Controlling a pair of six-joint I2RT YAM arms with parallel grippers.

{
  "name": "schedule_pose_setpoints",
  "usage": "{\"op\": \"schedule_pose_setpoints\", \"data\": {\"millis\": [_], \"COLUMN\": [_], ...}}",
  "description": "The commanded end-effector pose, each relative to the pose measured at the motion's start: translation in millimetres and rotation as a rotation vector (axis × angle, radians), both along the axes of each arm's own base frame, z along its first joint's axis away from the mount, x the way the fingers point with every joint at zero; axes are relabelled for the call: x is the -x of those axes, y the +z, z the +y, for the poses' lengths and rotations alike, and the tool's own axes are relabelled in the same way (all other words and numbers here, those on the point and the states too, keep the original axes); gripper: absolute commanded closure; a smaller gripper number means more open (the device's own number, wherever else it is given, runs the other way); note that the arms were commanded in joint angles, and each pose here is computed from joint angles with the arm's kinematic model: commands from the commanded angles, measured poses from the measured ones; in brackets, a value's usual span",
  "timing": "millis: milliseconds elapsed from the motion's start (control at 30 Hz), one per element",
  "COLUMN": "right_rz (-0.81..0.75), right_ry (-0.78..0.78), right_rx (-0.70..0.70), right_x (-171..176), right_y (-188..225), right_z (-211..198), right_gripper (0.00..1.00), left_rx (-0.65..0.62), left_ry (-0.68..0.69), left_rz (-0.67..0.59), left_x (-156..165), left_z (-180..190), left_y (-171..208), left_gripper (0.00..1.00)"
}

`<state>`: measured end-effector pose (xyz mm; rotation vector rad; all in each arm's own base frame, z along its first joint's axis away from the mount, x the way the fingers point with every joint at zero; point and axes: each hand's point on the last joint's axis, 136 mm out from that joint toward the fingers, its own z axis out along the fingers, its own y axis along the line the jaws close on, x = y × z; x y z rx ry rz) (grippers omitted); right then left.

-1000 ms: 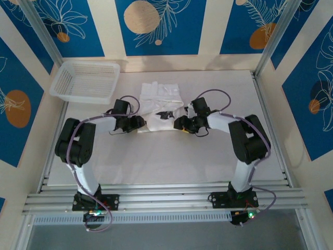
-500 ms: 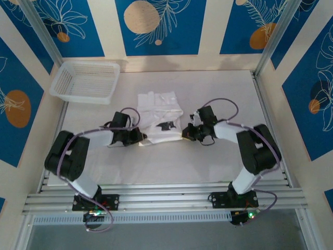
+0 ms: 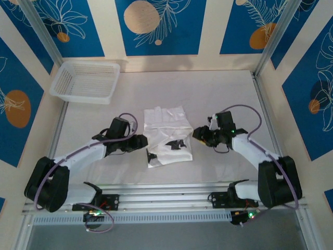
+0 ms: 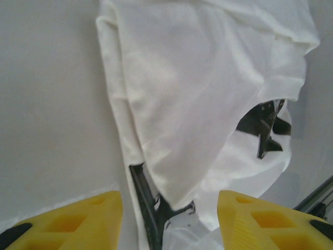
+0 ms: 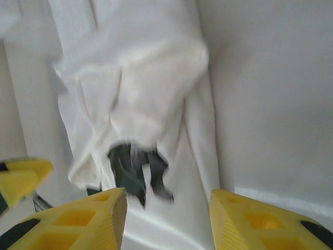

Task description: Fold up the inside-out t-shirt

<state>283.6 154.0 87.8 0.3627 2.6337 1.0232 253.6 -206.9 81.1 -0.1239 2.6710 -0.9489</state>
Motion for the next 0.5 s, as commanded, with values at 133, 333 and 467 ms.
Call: {"op": "schedule_pose_setpoints", "data": {"millis": [133, 333, 467], "right_rz": [0.095, 0.105, 0.074], "right_ry": [0.052, 0.041, 0.041], "right_rx": [-0.107, -0.124, -0.097], "right_x": [-35.5, -44.6, -42.6], "right_y": [-23.3, -29.8, -18.3], "right_z": [34.8, 44.7, 42.0], "right_gripper": [0.57, 0.87, 1.00], "left_rx": [0.020, 0.019, 0.047], "left_ry": [-0.018, -0.044, -0.075], "left_rz": [0.052, 0.067, 0.071], "left_x": [-2.2, 4.5, 7.4], "left_z": [-15.0, -24.3, -34.4], "left_y": [-11.9, -17.0, -14.4], "left_gripper": [0.49, 0.49, 0.55]}}
